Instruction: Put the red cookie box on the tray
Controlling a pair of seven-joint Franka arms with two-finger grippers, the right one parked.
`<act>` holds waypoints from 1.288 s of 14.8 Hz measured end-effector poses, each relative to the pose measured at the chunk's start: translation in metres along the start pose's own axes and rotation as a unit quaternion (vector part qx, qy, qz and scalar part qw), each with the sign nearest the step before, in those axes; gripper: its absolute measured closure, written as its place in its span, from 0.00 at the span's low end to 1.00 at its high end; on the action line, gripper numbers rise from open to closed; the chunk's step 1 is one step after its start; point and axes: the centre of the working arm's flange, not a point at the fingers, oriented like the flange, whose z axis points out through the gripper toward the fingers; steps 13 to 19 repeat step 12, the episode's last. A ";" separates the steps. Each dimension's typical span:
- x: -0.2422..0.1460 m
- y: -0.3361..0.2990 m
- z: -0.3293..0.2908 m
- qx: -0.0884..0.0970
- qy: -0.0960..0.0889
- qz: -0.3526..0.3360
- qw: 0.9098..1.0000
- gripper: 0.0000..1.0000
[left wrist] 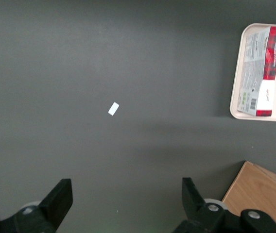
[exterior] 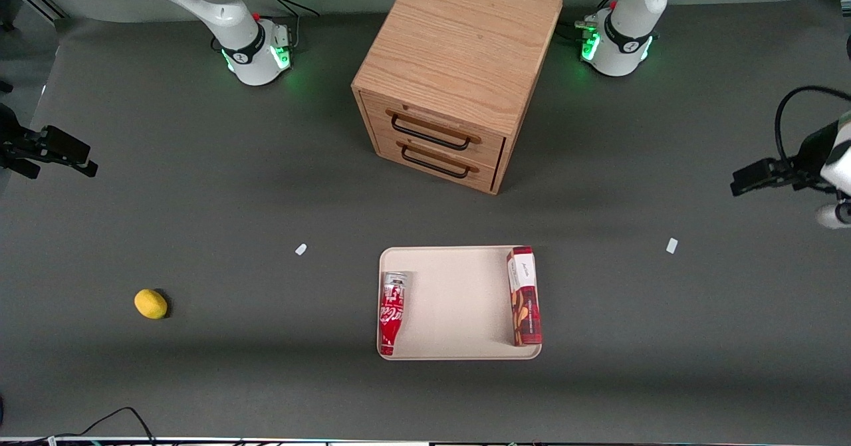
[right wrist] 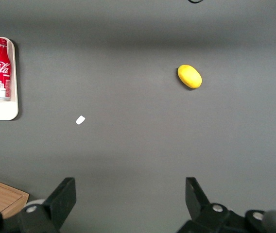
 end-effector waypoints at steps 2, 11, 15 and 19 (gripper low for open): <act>-0.018 -0.004 -0.013 0.001 0.009 0.009 1.000 0.00; -0.051 -0.018 -0.038 0.004 0.028 0.029 0.999 0.00; -0.054 -0.018 -0.038 0.004 0.028 0.030 0.999 0.00; -0.054 -0.018 -0.038 0.004 0.028 0.030 0.999 0.00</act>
